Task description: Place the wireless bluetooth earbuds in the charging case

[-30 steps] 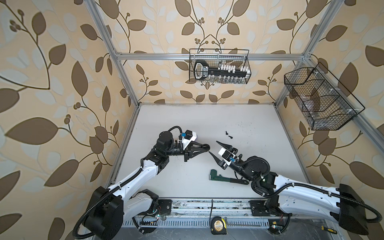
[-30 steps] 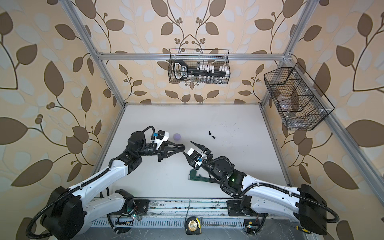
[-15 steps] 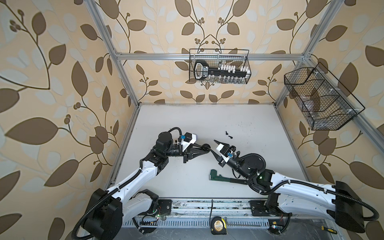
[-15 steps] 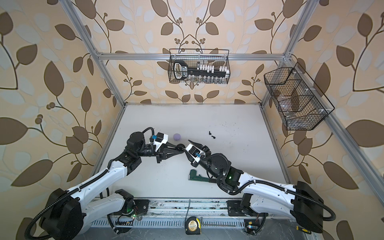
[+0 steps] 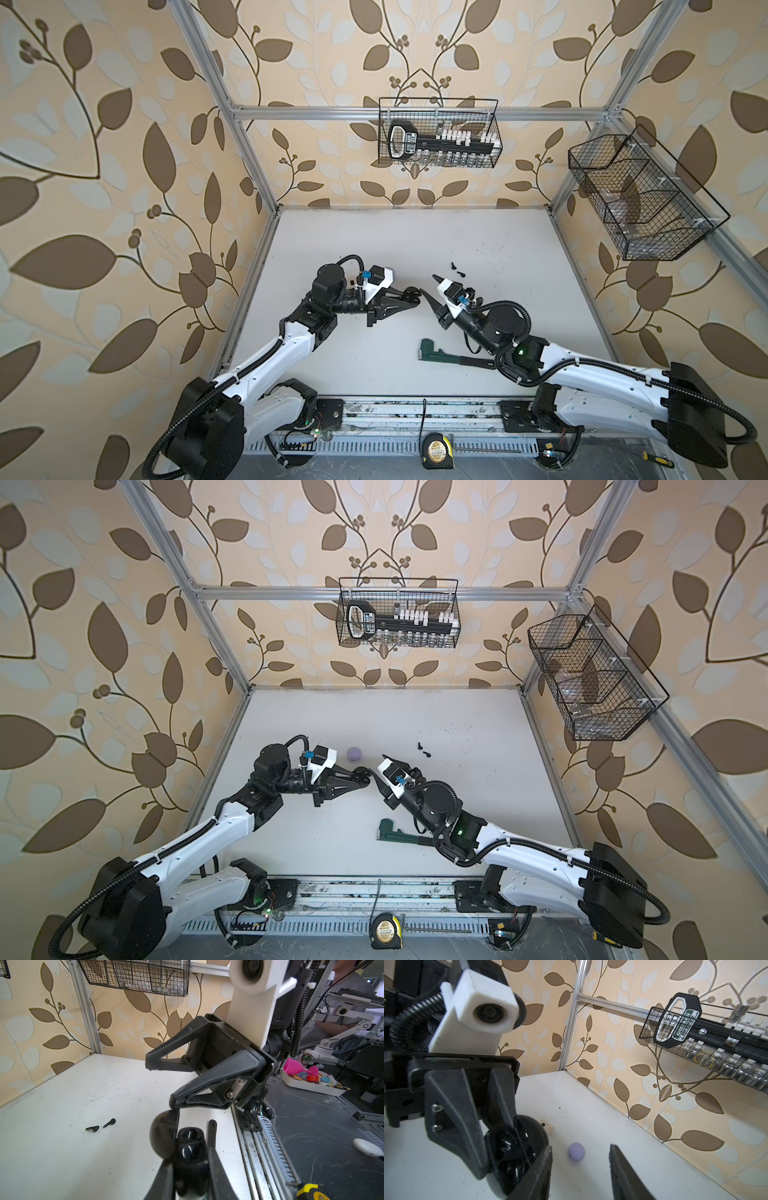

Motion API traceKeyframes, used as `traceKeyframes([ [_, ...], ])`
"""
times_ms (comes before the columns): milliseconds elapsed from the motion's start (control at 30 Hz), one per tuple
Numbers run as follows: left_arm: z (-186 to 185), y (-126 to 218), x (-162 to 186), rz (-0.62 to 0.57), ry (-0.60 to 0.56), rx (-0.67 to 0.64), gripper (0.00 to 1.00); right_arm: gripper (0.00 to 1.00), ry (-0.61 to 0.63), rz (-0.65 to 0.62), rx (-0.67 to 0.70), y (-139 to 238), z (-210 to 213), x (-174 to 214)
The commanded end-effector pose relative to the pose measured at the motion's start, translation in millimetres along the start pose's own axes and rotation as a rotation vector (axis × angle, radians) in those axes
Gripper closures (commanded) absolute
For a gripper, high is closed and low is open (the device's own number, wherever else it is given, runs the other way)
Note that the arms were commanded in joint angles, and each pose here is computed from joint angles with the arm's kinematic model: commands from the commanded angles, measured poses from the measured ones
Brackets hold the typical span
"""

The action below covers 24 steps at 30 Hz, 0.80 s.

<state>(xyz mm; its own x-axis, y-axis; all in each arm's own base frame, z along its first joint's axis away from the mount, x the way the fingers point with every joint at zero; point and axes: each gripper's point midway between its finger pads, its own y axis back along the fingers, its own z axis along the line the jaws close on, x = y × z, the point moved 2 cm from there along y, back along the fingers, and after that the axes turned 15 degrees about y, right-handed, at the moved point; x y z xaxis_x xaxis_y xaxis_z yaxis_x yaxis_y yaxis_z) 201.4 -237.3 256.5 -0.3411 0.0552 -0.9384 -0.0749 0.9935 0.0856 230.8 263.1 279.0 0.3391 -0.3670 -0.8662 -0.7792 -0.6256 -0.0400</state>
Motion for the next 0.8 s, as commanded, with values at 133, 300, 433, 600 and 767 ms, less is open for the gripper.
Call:
traceKeyframes([
  [133, 3.6, 0.5, -13.3, -0.056, -0.04, -0.049, 1.0, 0.46, -0.253, 0.21, 0.276, 7.5, -81.6, 30.9],
  [300, 14.2, 3.9, -21.6, -0.1, -0.022, -0.123, 1.0, 0.44, -0.486, 0.557, 0.39, 15.1, -117.0, 129.7],
  [433, 14.0, 6.1, -24.1, -0.125, -0.02, -0.124, 1.0, 0.43, -0.611, 0.773, 0.381, 8.8, -120.4, 201.1],
  [600, 13.3, 6.9, -24.7, -0.126, -0.02, -0.124, 1.0, 0.43, -0.601, 0.972, 0.359, -19.2, -118.4, 252.9],
  [767, 12.2, 7.2, -25.4, -0.126, -0.024, -0.123, 1.0, 0.45, -0.536, 1.161, 0.363, -42.4, -116.3, 298.2],
])
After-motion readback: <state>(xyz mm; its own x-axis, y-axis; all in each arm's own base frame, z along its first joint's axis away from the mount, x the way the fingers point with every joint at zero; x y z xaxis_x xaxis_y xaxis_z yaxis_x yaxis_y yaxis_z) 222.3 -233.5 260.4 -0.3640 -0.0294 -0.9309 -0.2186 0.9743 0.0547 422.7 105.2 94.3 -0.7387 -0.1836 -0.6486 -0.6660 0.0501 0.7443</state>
